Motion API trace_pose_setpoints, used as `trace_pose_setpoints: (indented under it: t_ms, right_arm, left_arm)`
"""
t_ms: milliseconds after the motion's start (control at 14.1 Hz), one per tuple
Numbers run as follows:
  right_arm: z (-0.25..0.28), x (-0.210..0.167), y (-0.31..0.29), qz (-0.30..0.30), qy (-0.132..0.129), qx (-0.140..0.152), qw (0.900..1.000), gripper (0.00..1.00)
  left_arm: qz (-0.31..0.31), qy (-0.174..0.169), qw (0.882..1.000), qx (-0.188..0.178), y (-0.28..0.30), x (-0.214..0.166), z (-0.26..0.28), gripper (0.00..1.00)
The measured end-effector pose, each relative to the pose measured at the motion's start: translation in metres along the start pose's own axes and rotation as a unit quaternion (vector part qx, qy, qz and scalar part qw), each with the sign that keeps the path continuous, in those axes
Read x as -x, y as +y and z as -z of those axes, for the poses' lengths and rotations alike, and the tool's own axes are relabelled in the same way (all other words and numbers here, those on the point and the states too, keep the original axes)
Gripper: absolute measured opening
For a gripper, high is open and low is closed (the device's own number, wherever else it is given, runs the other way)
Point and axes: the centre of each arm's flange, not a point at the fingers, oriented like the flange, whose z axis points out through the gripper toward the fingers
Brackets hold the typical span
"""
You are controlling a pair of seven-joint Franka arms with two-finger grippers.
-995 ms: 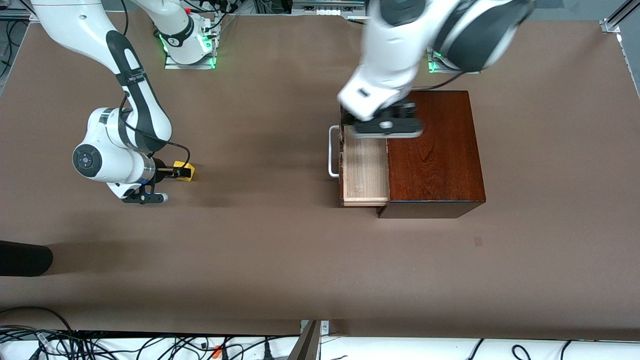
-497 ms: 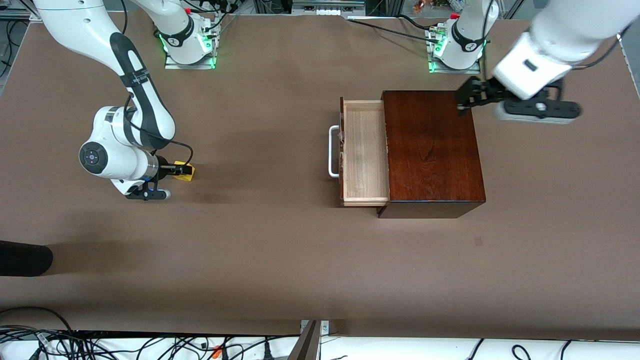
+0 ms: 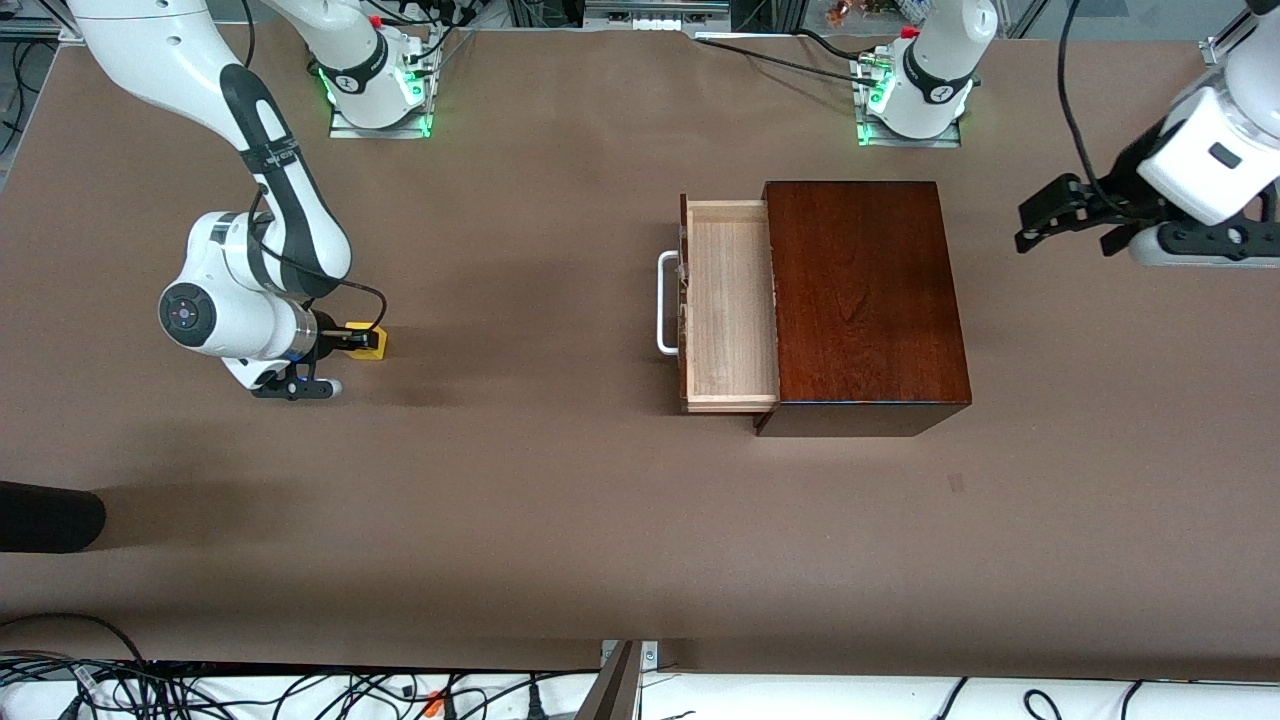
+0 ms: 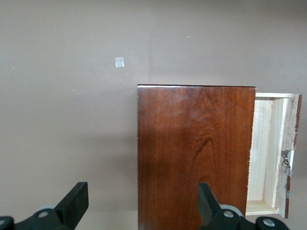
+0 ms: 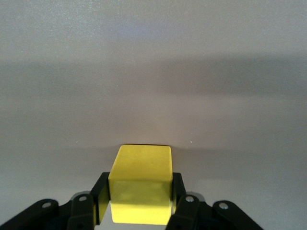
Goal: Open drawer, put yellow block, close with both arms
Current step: 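Grasp the yellow cube with the right gripper while the left gripper withdraws, then carry the yellow cube with the right gripper over the open drawer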
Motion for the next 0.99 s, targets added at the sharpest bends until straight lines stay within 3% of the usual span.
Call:
trace_pose_setpoints:
  t_ms: [284,568,782,995]
  right_arm:
    - [0.041,-0.005,-0.032,0.054,0.021,-0.008,0.998,0.55]
    - [0.124,-0.005,-0.086,0.122,0.008,-0.001,0.993,0.55]
    - [0.178,0.008,-0.151,0.181,-0.003,0.016,0.983,0.55]
    - [0.21,0.033,-0.225,0.244,0.008,0.038,0.969,0.55]
  left_arm:
    - [-0.032,0.002,0.999,0.0,-0.019,-0.002,0.002,1.0]
    - [-0.048,0.011,0.999,-0.006,-0.021,-0.004,0.004,1.0]
    - [-0.054,0.025,0.998,-0.006,-0.015,-0.007,0.006,1.0]
    - [-0.049,0.034,0.998,-0.005,-0.013,-0.008,0.007,1.0]
